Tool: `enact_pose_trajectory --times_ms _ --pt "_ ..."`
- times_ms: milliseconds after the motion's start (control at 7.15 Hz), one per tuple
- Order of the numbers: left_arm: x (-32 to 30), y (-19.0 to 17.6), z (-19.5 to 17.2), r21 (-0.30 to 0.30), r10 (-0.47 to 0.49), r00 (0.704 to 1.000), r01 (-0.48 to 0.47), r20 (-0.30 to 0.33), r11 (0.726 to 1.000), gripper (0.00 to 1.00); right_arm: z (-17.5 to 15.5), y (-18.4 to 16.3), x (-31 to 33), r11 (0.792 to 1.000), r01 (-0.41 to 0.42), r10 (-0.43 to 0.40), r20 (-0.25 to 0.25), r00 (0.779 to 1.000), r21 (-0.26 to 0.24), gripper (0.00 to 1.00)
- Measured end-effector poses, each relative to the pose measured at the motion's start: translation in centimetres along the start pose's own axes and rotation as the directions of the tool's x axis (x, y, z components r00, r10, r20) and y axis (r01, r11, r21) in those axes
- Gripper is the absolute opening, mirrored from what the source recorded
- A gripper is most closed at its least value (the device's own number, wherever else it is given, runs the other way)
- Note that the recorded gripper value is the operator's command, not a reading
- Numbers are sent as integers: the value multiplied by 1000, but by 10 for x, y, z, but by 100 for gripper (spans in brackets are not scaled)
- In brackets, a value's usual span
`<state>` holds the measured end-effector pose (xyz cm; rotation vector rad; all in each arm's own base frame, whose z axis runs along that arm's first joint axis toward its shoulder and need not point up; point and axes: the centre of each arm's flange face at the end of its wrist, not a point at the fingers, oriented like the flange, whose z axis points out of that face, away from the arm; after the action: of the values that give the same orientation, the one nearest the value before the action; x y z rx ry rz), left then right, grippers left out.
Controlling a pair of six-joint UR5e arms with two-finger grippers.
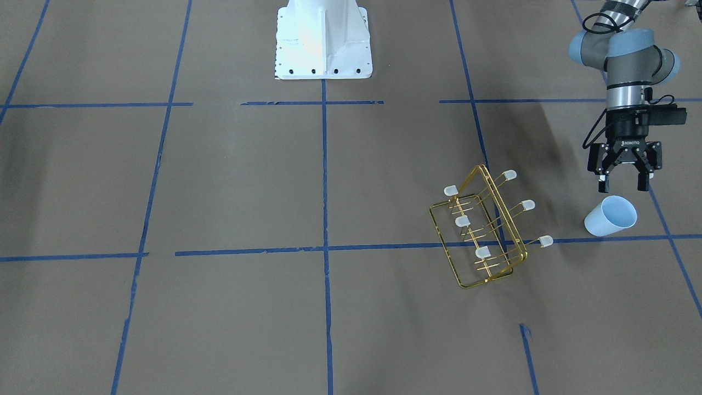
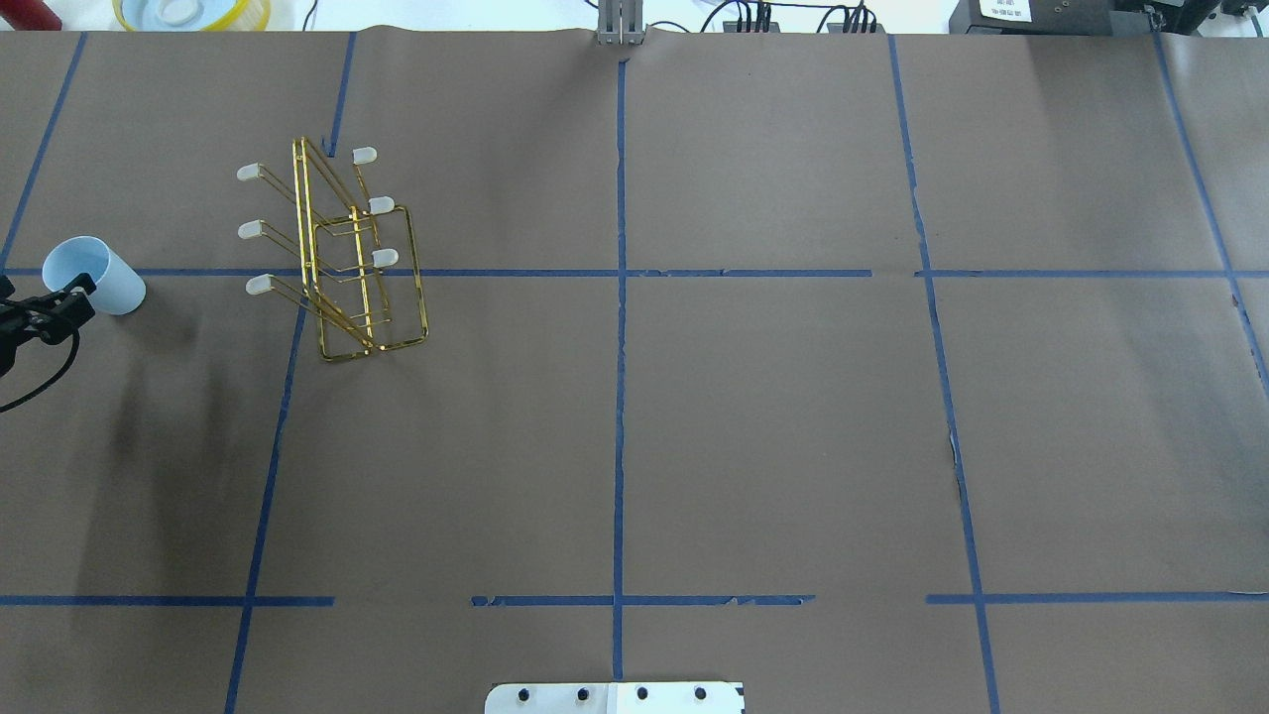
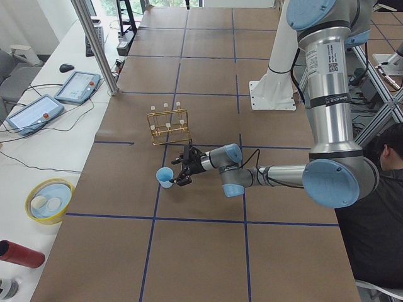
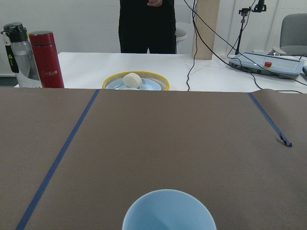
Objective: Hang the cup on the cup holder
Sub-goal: 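Move the left gripper to the light blue cup and close on its rim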
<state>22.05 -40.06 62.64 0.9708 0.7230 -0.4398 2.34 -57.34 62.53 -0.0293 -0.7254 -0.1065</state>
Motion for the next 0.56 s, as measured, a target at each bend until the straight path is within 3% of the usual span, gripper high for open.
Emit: enact_pose_trajectory --times_ms 559 --pt "0 16 18 -12 9 1000 -9 3 1000 100 0 0 0 1000 0 0 0 1000 0 100"
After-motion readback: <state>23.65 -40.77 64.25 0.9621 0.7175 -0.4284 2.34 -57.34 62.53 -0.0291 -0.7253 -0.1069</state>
